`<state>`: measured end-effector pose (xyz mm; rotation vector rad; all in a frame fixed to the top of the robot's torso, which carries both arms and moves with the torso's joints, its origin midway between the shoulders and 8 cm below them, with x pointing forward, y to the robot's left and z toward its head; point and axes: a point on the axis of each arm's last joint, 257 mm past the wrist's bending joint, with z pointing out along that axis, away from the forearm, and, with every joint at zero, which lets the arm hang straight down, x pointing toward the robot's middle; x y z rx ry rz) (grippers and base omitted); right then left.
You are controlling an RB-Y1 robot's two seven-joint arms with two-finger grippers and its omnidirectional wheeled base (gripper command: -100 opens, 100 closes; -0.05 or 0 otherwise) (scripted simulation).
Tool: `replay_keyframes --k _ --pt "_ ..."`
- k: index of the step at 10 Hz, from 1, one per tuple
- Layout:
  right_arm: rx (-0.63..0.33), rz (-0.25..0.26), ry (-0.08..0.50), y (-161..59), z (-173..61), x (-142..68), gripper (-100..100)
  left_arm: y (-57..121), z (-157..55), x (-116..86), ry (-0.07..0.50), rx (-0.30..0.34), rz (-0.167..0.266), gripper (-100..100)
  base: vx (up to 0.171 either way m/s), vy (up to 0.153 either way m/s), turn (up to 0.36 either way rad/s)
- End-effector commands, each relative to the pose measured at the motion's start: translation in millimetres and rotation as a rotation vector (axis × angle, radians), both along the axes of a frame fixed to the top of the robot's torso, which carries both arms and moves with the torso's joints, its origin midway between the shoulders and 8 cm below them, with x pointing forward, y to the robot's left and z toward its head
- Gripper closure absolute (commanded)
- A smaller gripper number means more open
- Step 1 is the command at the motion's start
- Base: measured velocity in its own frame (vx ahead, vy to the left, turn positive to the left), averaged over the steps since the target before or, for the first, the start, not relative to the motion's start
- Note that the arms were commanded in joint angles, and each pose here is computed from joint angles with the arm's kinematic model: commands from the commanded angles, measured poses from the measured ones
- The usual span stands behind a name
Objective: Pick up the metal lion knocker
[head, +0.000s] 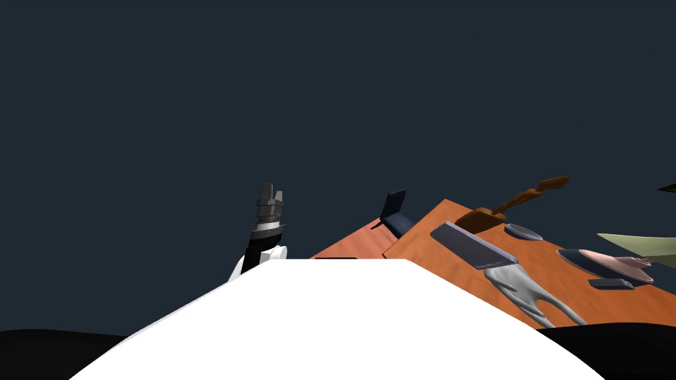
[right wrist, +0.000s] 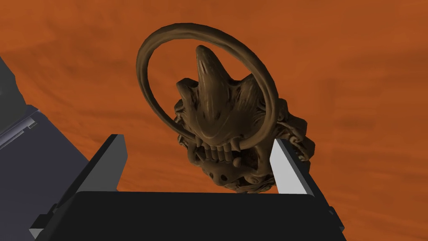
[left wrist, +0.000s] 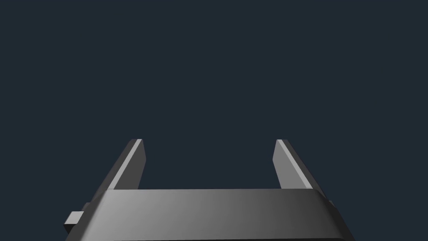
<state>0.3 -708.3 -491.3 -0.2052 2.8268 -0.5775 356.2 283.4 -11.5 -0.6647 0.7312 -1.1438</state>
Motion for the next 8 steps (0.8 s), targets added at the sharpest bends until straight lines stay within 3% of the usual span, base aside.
replay_keyframes --k 1,4,5,8 --pt "-0.004 0.035 0.030 5.3 -3.7 -3.0 -100 0.0 0.0 0.0 0.000 0.000 0.000 0 0.003 -0.020 -0.017" --pt "0.006 -0.017 0.000 5.3 -3.6 -2.4 -100 0.0 0.0 0.0 0.000 0.000 0.000 0 0.002 -0.010 -0.002" --pt "0.003 0.028 0.043 11.6 -7.9 -8.1 -100 0.0 0.0 0.0 0.000 0.000 0.000 0 0.000 -0.017 -0.016" --pt "0.013 -0.028 0.013 11.6 -7.9 -8.4 -100 0.0 0.0 0.0 0.000 0.000 0.000 0 0.001 -0.011 -0.002"
